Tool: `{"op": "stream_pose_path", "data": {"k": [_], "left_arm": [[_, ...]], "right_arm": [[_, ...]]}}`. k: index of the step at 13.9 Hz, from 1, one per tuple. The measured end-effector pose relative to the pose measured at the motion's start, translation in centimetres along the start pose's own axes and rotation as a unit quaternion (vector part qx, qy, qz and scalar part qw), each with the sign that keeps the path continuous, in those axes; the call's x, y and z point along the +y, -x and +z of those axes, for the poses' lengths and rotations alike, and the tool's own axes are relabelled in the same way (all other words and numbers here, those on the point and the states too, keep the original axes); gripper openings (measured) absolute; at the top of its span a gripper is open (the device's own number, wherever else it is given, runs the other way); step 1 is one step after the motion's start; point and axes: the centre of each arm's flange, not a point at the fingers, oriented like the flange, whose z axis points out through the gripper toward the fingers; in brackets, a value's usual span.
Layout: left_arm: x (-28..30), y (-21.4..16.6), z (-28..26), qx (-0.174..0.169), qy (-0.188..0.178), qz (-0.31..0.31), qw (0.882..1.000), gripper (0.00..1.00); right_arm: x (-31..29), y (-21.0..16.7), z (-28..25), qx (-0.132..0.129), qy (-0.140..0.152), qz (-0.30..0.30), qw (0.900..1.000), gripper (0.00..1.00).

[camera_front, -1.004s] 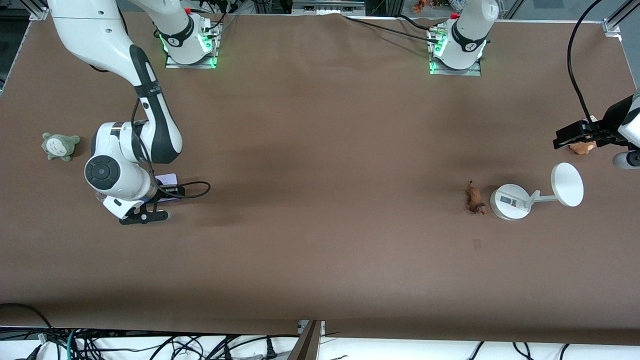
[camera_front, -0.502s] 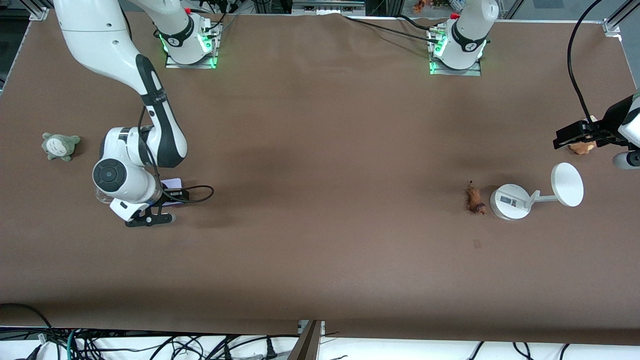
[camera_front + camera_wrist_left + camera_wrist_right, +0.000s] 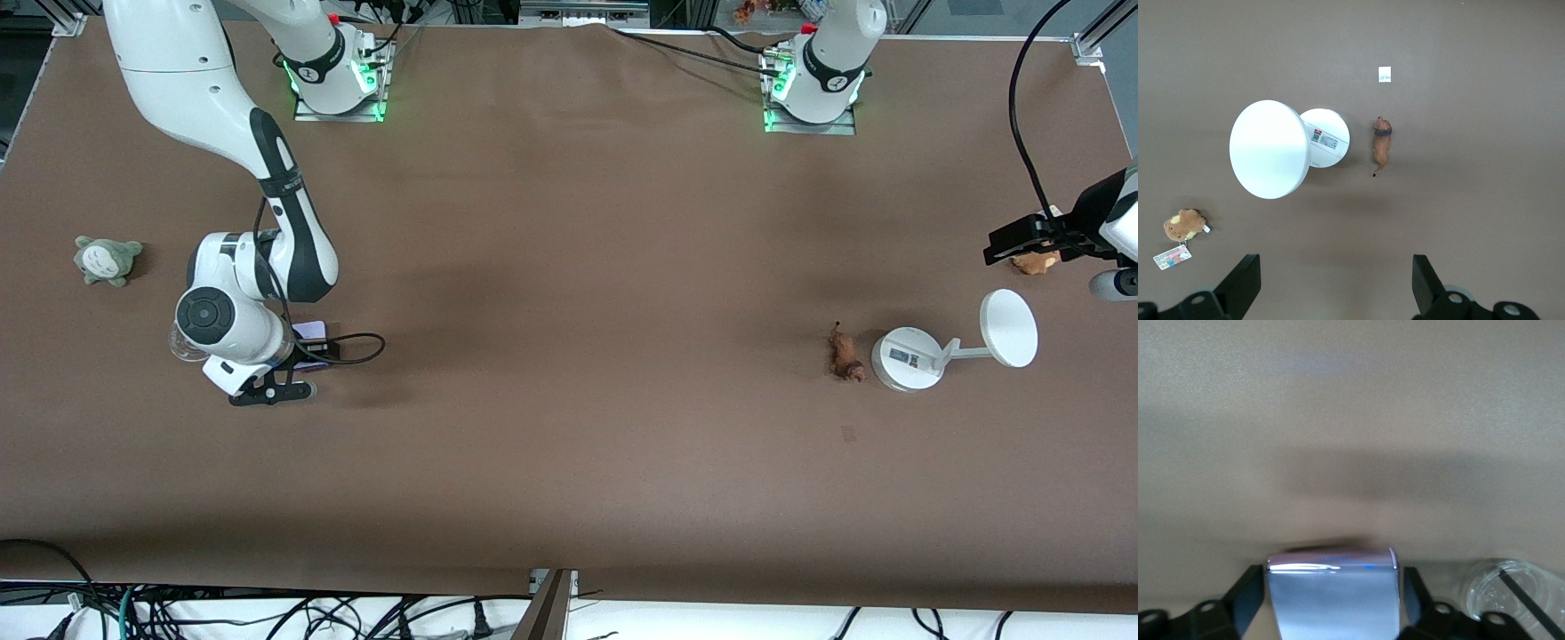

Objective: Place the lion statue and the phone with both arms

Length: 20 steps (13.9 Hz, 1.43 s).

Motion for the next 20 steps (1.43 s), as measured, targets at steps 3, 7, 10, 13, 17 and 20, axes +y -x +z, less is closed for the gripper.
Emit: {"op": "stream_pose_path", "data": {"k": [3, 7, 10, 13, 17, 20], "left_arm": [[0.0, 0.0, 0.0, 0.0, 0.0, 0.0, 1.0, 1.0], [0.0, 0.0, 0.0, 0.0, 0.0, 0.0, 1.0, 1.0], [0.2, 0.0, 0.0, 0.0, 0.0, 0.002, 1.0, 1.0], [0.3, 0.0, 0.0, 0.0, 0.001, 0.003, 1.0, 1.0], [0.4, 0.0, 0.0, 0.0, 0.001, 0.003, 1.0, 1.0], [0.4, 0.0, 0.0, 0.0, 0.001, 0.003, 1.0, 1.0]], "right_arm": [[0.2, 0.0, 0.0, 0.001, 0.0, 0.001, 1.0, 0.99], [0.2, -0.2, -0.9, 0.007, -0.002, 0.002, 1.0, 1.0], [0.4, 0.0, -5.1, -0.003, -0.014, 0.005, 1.0, 1.0], [0.7, 1.4, -12.7, -0.01, -0.035, 0.006, 0.999, 1.0], [1.4, 5.0, -23.7, -0.012, -0.064, 0.001, 0.998, 1.0], [2.1, 7.2, -31.2, -0.025, -0.076, -0.006, 0.997, 1.0]]}}
